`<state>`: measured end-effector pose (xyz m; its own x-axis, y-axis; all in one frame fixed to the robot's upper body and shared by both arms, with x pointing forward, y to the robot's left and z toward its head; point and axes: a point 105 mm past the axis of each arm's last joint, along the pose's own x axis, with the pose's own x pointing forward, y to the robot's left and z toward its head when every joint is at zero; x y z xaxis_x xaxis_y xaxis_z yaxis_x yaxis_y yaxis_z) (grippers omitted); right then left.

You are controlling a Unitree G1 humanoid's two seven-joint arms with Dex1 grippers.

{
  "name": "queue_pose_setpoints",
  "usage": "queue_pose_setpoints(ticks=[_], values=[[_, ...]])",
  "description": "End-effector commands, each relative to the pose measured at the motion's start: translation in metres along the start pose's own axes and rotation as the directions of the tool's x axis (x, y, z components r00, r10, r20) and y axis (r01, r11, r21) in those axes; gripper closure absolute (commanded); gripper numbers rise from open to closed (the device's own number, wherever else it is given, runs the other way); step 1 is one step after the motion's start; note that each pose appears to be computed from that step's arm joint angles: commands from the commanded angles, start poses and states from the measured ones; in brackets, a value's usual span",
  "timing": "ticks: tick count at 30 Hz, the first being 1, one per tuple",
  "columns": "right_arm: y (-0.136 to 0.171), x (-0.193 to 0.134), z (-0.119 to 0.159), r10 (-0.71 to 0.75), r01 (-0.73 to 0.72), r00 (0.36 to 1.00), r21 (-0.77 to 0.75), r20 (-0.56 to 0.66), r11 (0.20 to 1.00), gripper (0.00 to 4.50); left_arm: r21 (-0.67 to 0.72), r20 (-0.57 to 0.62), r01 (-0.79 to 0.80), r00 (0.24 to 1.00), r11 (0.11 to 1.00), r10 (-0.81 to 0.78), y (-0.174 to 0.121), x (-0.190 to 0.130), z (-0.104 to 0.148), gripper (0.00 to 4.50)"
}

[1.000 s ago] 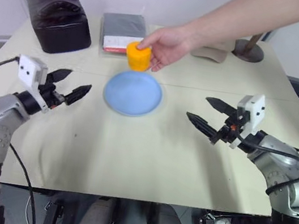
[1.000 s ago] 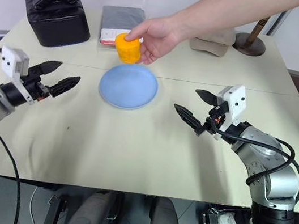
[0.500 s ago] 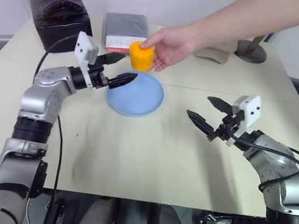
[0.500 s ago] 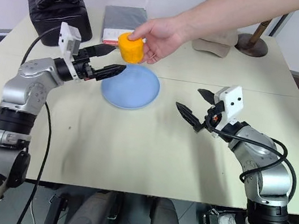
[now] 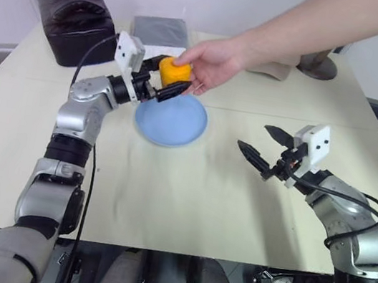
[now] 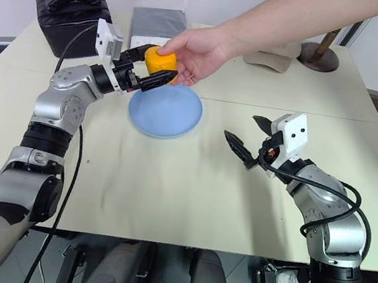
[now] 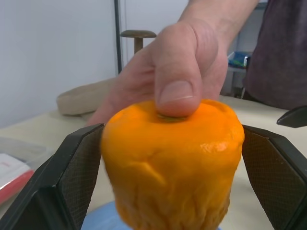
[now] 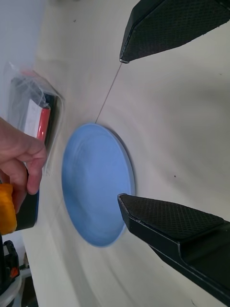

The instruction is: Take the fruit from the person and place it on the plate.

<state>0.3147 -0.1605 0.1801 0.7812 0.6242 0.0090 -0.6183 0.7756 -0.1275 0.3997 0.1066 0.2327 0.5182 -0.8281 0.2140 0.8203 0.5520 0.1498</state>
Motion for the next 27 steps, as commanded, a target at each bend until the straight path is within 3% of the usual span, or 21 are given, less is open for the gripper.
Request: queue_pose_setpoints(ticks=[1, 4, 5, 11, 15, 27], values=[[0.002, -0.002, 0.014, -0.009, 0.011, 0.999, -0.035, 0.052, 0.999, 0.0, 0.052, 0.051, 0.015, 0.999, 0.999, -0.018, -0.003, 0.006, 0.017, 0.57], [0.002, -0.001, 0.015, -0.012, 0.013, 0.999, -0.033, 0.052, 0.999, 0.0, 0.051, 0.059, 0.016, 0.998, 0.999, -0.019, -0.004, 0.006, 0.017, 1.79], [0.002, 0.0, 0.015, -0.013, 0.014, 0.999, -0.033, 0.052, 0.999, 0.0, 0.052, 0.061, 0.014, 0.998, 0.999, -0.017, -0.004, 0.006, 0.017, 1.93], [0.002, 0.001, 0.015, -0.013, 0.014, 0.999, -0.031, 0.051, 0.999, 0.0, 0.083, 0.027, -0.05, 0.998, 0.995, 0.048, 0.006, 0.003, 0.013, 1.93], [0.001, 0.001, 0.015, -0.017, 0.018, 0.999, -0.03, 0.05, 0.999, 0.0, 0.094, -0.051, -0.104, 0.993, 0.99, 0.11, 0.018, -0.006, -0.006, 1.93], [-0.001, -0.002, 0.011, -0.05, 0.051, 0.998, -0.024, 0.048, 0.998, 0.0, 0.073, -0.153, -0.076, 0.984, 0.994, 0.086, 0.011, 0.004, -0.051, 1.93]])
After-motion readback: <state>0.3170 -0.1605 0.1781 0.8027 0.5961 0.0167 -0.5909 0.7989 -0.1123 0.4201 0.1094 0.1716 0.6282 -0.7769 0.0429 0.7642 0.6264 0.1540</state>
